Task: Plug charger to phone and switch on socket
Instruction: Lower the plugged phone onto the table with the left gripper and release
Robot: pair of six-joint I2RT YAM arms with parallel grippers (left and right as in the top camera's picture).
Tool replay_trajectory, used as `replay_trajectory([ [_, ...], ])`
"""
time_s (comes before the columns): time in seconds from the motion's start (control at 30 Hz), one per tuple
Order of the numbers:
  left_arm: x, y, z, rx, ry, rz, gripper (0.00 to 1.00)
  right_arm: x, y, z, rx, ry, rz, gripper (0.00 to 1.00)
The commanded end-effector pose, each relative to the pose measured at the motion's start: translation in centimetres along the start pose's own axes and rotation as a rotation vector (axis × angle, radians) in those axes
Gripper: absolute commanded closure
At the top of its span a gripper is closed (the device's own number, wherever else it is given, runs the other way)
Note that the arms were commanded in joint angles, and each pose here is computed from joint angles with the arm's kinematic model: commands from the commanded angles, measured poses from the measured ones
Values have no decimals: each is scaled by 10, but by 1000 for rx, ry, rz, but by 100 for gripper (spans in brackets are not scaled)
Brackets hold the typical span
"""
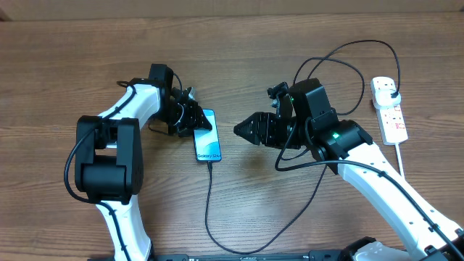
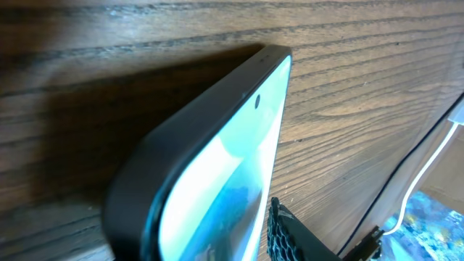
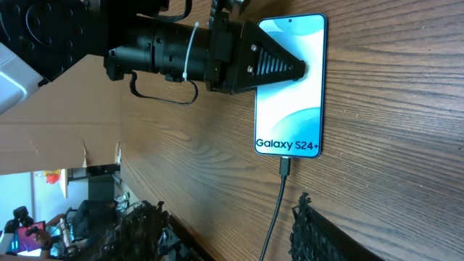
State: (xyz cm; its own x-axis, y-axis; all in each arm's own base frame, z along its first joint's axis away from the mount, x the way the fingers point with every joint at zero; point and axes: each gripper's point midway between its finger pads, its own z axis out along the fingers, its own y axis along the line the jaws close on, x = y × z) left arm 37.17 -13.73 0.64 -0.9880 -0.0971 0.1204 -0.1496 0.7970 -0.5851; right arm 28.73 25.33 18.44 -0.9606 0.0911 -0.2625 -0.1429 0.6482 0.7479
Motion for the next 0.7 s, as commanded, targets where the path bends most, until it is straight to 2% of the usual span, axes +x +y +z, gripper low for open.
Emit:
replay_trajectory([
  [0.0,0,41,6,-184,-8,-26,62,-3,-2,0,8,-10,-6,41],
  [0.67,3,73,-4,-373,-13,-40,59,-2,-3,0,10,-8,-3,40],
])
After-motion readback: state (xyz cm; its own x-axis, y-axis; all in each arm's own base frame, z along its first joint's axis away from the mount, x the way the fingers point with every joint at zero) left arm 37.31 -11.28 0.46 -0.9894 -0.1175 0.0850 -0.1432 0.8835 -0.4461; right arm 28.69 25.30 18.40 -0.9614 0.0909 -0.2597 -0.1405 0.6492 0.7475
